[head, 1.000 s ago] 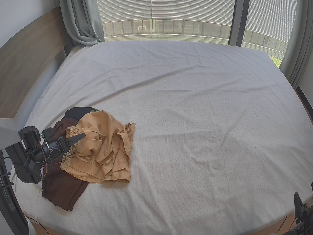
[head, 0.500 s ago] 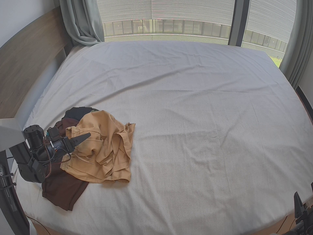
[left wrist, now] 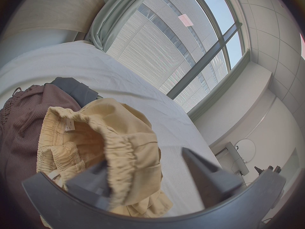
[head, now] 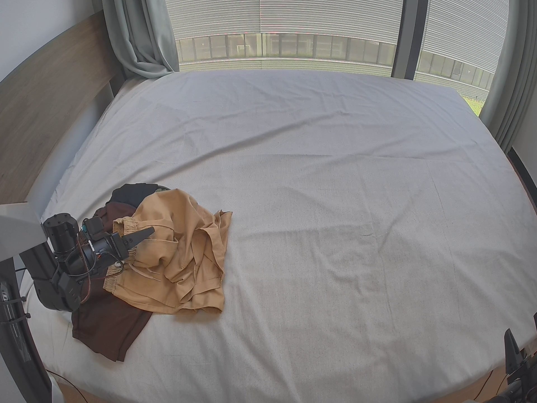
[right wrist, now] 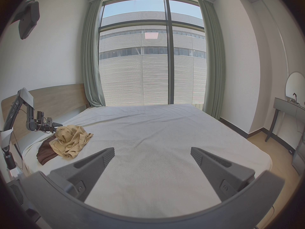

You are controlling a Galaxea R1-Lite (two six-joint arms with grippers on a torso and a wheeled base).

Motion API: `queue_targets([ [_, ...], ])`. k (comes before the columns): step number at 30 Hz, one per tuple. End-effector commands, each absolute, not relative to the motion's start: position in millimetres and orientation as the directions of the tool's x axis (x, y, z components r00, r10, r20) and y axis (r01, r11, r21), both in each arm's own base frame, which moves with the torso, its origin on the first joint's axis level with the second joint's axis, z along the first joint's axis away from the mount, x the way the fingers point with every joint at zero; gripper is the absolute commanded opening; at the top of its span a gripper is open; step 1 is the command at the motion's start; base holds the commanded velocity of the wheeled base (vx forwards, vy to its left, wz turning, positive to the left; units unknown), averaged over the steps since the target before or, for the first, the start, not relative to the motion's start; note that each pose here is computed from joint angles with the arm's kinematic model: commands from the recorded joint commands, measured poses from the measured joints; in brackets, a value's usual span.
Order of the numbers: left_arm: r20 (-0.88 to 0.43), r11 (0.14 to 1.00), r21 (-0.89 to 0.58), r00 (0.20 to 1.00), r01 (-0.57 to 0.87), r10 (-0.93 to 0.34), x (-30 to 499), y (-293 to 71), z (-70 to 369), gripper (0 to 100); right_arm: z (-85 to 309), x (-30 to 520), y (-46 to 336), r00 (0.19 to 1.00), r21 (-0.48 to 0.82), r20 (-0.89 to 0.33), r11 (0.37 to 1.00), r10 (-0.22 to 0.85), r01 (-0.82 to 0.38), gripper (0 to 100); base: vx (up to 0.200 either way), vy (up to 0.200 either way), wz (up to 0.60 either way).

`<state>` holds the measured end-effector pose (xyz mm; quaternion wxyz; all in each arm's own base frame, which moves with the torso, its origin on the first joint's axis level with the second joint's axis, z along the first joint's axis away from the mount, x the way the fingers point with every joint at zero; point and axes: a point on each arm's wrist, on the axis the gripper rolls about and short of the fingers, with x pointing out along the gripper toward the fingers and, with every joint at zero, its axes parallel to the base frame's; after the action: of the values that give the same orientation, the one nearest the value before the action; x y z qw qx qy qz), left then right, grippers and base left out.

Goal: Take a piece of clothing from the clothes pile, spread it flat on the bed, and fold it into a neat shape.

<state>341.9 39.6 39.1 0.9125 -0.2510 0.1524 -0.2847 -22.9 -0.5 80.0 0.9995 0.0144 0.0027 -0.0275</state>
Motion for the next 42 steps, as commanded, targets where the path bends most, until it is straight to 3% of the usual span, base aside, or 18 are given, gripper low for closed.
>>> queue_targets([
  [1,-0.137,0.711,-0.545,0.79,0.444,-0.598,339.5,38.8,38.1,0,76.0,-22.9,-0.5,0.998,0.029,-0.006,0.998,-0.055,0.055,100,0.0,0.0,0.0],
  [11,-0.095,0.707,-0.522,0.792,0.476,-0.603,336.6,36.7,39.7,0,76.0,-23.1,-0.5,0.998,0.029,-0.005,0.998,-0.057,0.057,100,0.0,0.0,0.0],
  [31,-0.013,0.612,-0.595,0.755,0.521,-0.656,306.4,11.5,93.2,0,76.2,-22.9,-0.5,0.998,0.03,-0.005,0.998,-0.057,0.057,100,0.0,0.0,0.0],
  [42,-0.001,0.592,-0.601,0.74,0.537,-0.673,302.5,3.3,99.5,0,76.2,-22.9,-0.5,0.998,0.03,-0.005,0.998,-0.055,0.055,100,0.0,0.0,0.0],
])
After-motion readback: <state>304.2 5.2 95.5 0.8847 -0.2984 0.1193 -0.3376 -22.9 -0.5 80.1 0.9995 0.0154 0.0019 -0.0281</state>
